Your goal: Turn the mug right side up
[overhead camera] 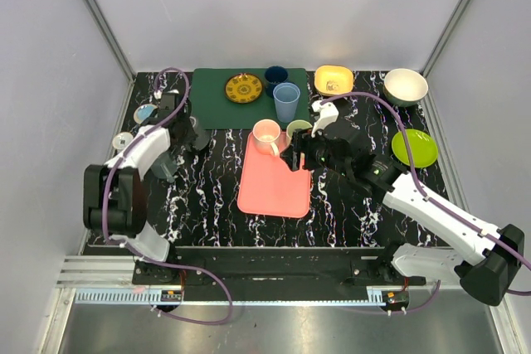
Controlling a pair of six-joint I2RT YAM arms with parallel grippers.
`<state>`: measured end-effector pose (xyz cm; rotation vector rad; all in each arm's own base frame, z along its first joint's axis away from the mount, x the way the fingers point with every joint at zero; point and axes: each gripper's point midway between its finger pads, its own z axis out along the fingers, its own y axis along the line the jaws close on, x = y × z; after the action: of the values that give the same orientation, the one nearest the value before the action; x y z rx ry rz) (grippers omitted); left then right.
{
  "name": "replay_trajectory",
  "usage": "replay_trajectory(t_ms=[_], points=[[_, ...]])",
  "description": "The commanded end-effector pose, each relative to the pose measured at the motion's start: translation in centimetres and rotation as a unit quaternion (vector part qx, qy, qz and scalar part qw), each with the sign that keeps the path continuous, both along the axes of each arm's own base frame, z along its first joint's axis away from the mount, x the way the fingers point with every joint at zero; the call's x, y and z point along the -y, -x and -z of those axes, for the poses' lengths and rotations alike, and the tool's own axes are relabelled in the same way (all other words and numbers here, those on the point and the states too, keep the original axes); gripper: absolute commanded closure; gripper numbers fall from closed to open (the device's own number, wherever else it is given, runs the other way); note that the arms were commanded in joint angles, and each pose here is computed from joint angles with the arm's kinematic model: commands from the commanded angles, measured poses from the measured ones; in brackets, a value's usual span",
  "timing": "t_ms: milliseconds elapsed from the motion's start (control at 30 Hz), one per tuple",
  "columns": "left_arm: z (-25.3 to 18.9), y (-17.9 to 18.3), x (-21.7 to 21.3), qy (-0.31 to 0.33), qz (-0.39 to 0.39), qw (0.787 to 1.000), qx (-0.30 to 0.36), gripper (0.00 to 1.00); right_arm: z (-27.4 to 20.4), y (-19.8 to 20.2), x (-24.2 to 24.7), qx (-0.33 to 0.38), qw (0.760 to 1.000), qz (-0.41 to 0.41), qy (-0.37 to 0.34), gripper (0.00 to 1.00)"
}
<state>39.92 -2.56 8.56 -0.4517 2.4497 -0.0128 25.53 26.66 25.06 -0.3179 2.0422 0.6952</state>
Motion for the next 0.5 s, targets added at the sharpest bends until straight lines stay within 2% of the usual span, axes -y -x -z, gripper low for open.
replay_trajectory(t_ms=[0,133,267,467], points=[[-11.1,-0.8,4.0,0.09,0.037,0.982,0.162,1.0,-2.1,-0.2,-1.2,0.015,0.999,-0.008,-0.041,0.28],[-15.4,1.3,6.7,0.154,0.072,0.96,0.222,1.0,-2.5,0.2,-2.3,0.005,0.997,-0.024,-0.071,0.28],[-18.5,4.1,9.1,0.222,0.105,0.931,0.271,1.0,-2.2,1.5,-3.9,-0.034,0.991,-0.052,-0.122,0.28],[-19.1,6.5,9.9,0.241,0.125,0.92,0.281,1.0,-2.1,2.2,-5.1,-0.065,0.982,-0.065,-0.165,0.3]])
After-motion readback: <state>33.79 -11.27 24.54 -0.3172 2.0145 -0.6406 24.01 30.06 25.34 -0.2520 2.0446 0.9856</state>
